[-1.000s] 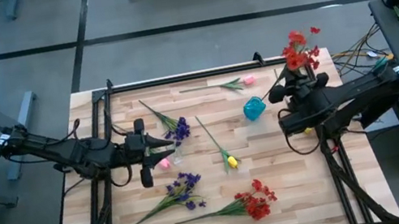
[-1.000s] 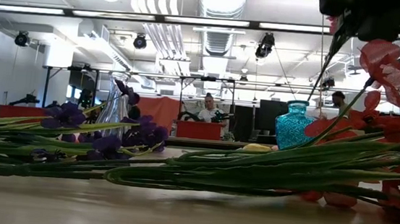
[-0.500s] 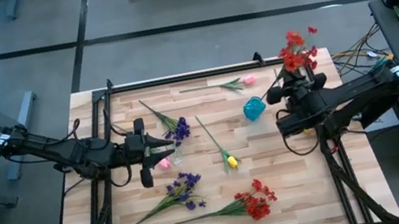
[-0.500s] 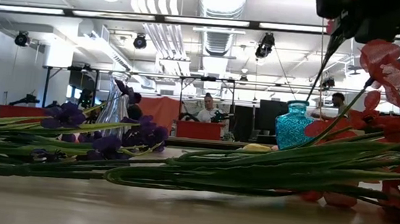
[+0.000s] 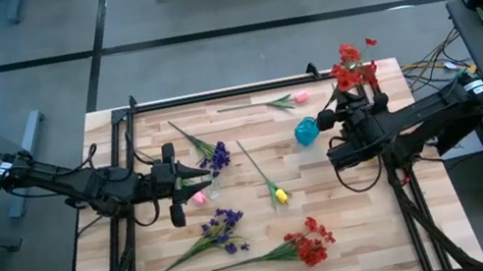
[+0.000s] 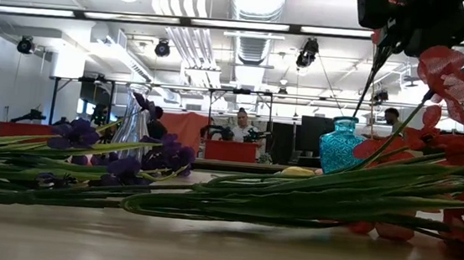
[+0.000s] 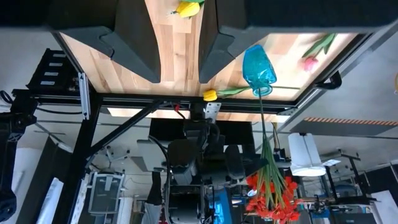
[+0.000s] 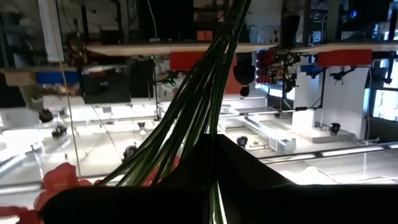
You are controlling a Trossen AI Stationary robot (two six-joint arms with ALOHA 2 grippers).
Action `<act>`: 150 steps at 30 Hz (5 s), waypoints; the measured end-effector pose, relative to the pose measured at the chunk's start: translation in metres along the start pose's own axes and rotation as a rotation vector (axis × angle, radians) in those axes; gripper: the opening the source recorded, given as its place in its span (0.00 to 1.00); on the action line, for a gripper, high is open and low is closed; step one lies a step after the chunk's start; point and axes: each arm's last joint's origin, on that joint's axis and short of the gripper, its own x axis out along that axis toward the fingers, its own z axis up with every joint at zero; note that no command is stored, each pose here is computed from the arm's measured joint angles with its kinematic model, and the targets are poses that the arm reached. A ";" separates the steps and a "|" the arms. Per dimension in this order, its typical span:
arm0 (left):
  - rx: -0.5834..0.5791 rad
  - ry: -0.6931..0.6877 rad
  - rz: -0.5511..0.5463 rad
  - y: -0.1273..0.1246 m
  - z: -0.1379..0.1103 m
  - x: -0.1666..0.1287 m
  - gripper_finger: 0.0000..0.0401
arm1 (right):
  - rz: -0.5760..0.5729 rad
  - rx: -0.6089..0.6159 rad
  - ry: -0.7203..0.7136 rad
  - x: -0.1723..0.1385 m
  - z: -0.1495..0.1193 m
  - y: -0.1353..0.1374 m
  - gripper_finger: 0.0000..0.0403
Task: Sort flowers into vase by color
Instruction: Put the right red flower into the blue vase, then put the bottom pink tulip into the transparent vase
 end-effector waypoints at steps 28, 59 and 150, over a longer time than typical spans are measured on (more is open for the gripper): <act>0.001 0.002 -0.001 0.000 0.000 0.000 0.24 | -0.054 0.276 -0.004 -0.006 -0.025 -0.018 0.29; -0.090 0.086 0.010 0.001 -0.009 -0.001 0.24 | -0.508 2.175 -0.424 -0.062 -0.195 -0.066 0.18; 0.272 1.676 0.013 0.152 -0.203 0.048 0.18 | -0.035 2.051 -1.509 -0.134 -0.139 -0.036 0.17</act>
